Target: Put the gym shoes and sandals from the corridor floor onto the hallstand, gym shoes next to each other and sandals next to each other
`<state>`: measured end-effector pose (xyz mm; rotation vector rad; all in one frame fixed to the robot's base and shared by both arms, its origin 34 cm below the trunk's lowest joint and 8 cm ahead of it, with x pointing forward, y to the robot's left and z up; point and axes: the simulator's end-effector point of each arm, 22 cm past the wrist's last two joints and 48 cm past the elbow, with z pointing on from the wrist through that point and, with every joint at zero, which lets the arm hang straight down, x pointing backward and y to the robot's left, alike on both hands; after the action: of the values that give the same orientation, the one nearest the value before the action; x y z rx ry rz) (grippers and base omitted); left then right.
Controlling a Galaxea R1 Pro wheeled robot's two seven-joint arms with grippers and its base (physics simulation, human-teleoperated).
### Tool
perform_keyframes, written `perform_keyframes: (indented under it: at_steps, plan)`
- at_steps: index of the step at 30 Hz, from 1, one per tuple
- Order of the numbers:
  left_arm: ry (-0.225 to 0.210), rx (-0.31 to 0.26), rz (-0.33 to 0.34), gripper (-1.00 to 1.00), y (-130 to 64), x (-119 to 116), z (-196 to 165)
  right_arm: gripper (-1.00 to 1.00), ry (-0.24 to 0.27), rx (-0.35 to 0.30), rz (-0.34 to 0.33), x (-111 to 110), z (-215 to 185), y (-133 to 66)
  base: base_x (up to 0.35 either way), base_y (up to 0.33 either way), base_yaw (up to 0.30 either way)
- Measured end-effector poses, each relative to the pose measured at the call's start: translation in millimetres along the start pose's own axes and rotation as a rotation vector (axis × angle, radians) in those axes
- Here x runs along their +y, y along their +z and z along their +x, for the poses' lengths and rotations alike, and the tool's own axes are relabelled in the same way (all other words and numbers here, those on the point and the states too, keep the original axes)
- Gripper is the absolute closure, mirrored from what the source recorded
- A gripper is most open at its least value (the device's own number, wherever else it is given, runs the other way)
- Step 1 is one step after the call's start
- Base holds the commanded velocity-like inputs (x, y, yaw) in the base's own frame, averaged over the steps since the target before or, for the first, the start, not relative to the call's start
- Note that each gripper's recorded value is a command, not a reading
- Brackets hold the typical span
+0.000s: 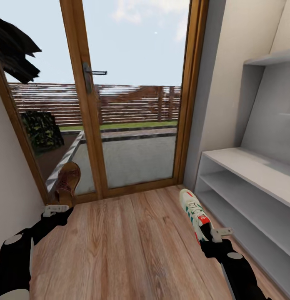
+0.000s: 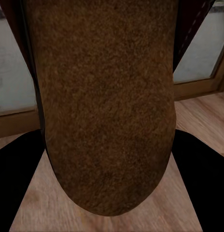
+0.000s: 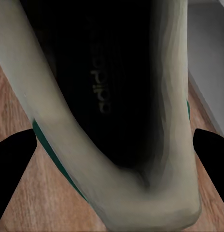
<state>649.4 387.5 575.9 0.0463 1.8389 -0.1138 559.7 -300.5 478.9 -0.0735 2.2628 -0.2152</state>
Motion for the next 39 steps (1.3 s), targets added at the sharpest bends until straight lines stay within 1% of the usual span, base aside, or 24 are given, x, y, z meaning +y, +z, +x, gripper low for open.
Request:
perform_keyframes:
  at_steps: [7,23,26,32,39]
  plan:
    - [0.001,-0.009,0.0,1.0,-1.8,0.1,-4.5,1.0,0.001,-0.008,0.001,-0.8,-3.3,-2.3,0.092,0.018,-0.182]
    - [0.002,-0.03,0.002,1.0,-6.0,-1.4,-15.4,1.0,0.004,-0.029,0.003,-2.3,-11.2,-7.9,0.004,0.003,-0.182]
    - [0.002,-0.034,0.002,1.0,-7.0,-1.3,-17.5,1.0,0.005,-0.033,0.004,-2.5,-12.6,-9.0,0.0,0.079,-0.189]
    - [0.002,-0.042,0.002,1.0,-8.8,-1.6,-21.6,1.0,0.006,-0.04,0.005,-3.4,-15.3,-11.2,0.045,0.23,-0.216]
    - [0.003,-0.051,0.002,1.0,-10.7,-1.9,-26.0,1.0,0.007,-0.048,0.005,-3.9,-18.4,-13.7,0.006,0.035,-0.23]
